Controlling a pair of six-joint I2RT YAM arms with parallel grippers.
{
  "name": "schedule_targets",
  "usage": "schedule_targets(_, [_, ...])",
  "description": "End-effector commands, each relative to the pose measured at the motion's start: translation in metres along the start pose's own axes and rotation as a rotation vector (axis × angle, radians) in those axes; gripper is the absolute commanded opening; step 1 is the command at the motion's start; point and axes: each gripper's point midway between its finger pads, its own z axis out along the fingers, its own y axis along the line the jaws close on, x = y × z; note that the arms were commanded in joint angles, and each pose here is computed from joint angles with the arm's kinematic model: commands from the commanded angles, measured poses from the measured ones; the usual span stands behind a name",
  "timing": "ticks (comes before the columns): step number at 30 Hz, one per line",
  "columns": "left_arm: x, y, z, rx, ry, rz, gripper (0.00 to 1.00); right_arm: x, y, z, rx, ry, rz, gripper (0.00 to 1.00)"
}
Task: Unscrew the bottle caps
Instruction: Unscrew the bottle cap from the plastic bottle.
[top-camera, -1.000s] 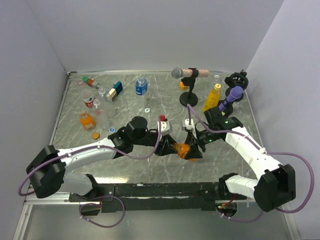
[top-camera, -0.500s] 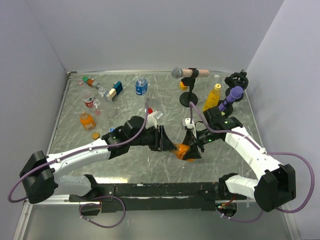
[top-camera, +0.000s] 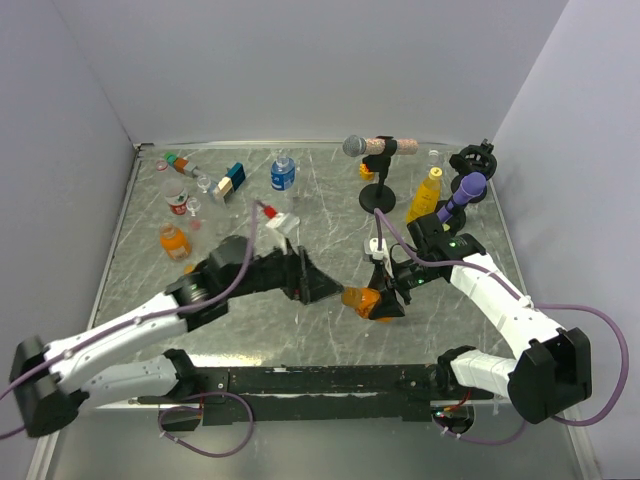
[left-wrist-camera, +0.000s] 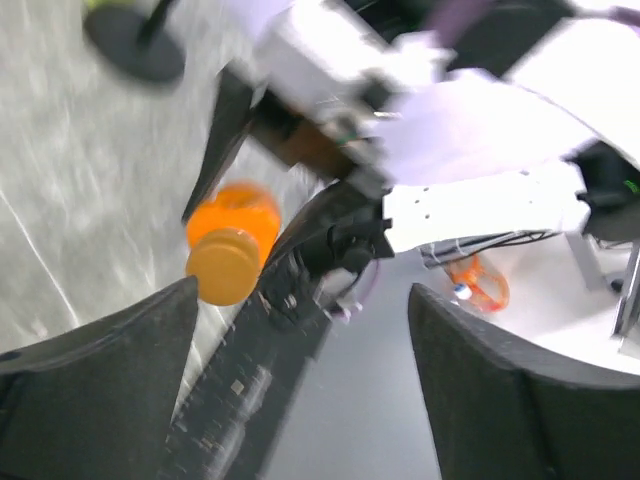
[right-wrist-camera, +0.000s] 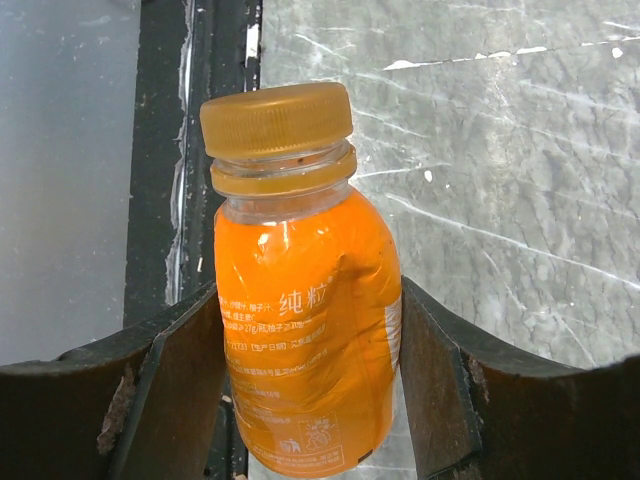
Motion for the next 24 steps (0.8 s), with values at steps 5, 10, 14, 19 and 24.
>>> schedule_targets(5, [-0.027,-0.001,-0.045,0.077,-0.311,0.464,0.97,-0.008,0.000,-0.003,0.004,-0.022,-0.053,0.08])
schedule_targets(10, [-0.013,0.009,-0.045,0.135,-0.348,0.745,0.97,-0.007,0.000,-0.003,0.005,-0.018,-0.050,0.08])
schedule_targets(14, [0.002,0.022,-0.029,0.152,-0.260,0.899,0.97,-0.006,-0.001,-0.002,0.002,-0.016,-0.043,0.08])
schedule_targets(19, [0.015,0.025,-0.007,0.234,-0.168,1.064,0.97,-0.006,-0.001,-0.002,0.001,-0.014,-0.039,0.08])
schedule_targets(24, [0.023,0.027,0.016,0.301,-0.074,1.125,0.96,-0.005,-0.002,-0.002,0.005,-0.012,-0.040,0.08])
